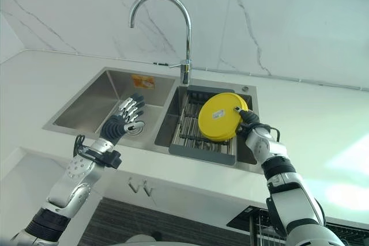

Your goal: Place the dishes in the dishwasher.

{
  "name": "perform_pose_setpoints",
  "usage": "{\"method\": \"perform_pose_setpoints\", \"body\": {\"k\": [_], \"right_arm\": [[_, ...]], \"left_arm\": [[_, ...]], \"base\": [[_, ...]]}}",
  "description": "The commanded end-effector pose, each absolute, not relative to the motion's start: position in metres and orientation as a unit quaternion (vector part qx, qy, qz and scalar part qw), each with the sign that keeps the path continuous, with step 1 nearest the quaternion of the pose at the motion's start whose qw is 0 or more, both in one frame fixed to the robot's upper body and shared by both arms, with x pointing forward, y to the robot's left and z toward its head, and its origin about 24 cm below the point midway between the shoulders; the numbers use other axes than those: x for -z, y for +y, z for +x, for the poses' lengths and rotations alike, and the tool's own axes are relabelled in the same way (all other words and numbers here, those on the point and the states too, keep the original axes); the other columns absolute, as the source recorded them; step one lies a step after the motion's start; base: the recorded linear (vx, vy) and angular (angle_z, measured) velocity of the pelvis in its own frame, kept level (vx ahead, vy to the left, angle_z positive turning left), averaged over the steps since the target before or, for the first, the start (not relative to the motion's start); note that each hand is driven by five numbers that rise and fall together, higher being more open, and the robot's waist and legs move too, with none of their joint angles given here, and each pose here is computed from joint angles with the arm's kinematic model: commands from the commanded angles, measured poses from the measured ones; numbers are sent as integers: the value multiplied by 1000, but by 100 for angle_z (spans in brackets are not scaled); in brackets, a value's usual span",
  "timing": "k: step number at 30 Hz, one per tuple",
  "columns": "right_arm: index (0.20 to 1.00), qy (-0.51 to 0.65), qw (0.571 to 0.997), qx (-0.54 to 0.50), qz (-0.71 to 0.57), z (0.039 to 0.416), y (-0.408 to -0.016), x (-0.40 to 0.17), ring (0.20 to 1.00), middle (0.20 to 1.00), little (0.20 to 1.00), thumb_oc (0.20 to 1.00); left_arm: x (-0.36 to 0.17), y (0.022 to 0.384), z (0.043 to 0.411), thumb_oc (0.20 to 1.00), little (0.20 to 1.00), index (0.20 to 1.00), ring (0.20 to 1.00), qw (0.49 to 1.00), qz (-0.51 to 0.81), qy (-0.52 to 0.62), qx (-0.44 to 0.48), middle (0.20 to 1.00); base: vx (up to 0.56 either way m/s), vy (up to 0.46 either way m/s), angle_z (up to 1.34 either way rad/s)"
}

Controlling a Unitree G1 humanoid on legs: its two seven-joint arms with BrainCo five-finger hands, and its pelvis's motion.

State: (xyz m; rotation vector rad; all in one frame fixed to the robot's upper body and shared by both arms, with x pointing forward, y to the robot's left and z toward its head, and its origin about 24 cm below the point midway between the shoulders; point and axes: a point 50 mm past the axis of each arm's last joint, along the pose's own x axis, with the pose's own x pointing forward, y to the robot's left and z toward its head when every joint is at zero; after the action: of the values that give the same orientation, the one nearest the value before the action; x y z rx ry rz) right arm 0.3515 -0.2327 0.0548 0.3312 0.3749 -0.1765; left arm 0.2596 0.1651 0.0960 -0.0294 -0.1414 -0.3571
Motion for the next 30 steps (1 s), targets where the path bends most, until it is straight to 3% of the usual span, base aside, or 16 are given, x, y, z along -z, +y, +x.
{"method": "perform_pose_setpoints", "body": {"k": [1,13,22,30], "right_arm": [[200,26,971,51,230,369,-235,-122,200,200,200,200],[200,-133,955,18,266,293,-238,-144,200,200,200,200],[200,-179,921,67,339,260,-256,-138,200,200,200,200],[200,-214,909,29,356,250,-262,-144,200,200,200,200]], "left_arm": [[-117,161,264,1000,1000,1000,1000,972,-8,-124,197,1000],[-121,192,237,1000,1000,1000,1000,971,-40,-189,139,1000],[-137,191,240,1000,1000,1000,1000,960,-7,-237,150,1000],[-137,183,235,1000,1000,1000,1000,957,18,-241,162,1000]], "base": [[-11,-79,0],[-74,-93,-2],[-283,330,-22],[-214,231,-41]]}}
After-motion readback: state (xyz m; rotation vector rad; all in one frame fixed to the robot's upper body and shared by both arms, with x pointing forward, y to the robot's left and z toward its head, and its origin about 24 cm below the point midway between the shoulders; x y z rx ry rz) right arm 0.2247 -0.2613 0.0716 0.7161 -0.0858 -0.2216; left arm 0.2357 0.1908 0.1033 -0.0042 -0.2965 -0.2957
